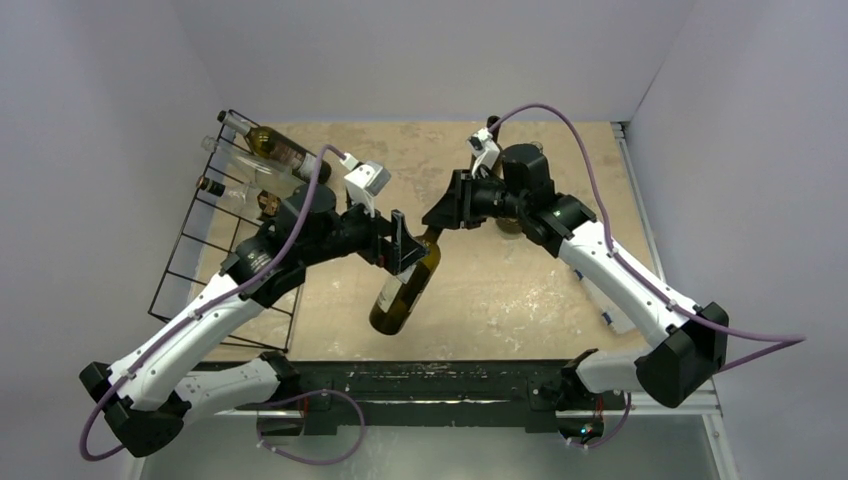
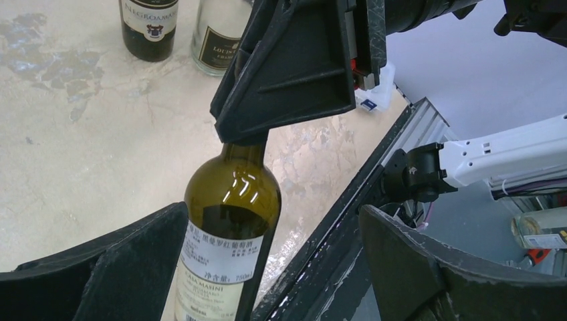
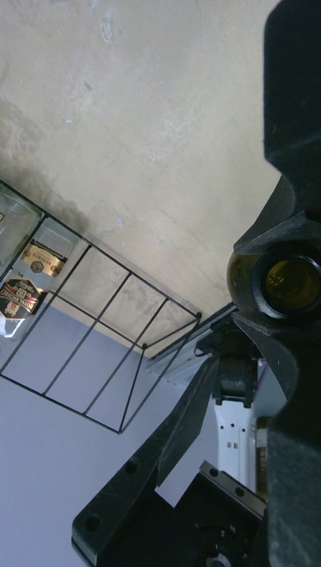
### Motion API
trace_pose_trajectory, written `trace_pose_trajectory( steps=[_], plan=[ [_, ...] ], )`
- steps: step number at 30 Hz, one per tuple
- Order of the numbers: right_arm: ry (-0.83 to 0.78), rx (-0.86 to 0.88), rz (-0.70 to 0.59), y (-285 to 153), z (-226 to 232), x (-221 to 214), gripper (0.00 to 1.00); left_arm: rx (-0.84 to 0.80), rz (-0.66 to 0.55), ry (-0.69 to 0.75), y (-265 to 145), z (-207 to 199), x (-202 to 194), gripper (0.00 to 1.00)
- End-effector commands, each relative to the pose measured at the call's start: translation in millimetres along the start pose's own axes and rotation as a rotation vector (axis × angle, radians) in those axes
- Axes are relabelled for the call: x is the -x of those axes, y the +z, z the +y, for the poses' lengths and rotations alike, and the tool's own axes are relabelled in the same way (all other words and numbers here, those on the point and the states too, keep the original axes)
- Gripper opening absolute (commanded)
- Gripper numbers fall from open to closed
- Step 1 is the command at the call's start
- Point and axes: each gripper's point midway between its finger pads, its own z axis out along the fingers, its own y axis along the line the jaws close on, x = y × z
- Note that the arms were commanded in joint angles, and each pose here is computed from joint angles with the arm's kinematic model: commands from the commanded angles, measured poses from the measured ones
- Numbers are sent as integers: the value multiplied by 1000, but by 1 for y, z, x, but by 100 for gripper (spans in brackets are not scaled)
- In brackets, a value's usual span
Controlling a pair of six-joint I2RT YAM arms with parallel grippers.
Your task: Put the wine bottle on the wine rack
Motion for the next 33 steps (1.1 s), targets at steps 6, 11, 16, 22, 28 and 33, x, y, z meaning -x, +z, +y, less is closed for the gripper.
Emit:
trace_pose_trajectory(
  steps=[6,11,16,22,28,33],
  plan=[
    [58,265,-46,-12,56,14,0,35,-39,16,19,0,12,94],
    [85,289,-44,-14,59,11,0,52,-32,20,25,4,9,89],
    [96,310,-46,-15,62,10,0,57,-7,33,33,6,4,81],
    [96,321,-45,-15,64,11,0,49,50,46,35,5,-6,82],
    [85,325,-42,-17,67,13,0,125,163,79,23,19,-24,99],
    [71,316,-53,-16,66,16,0,120,224,85,21,22,-41,100]
  ],
)
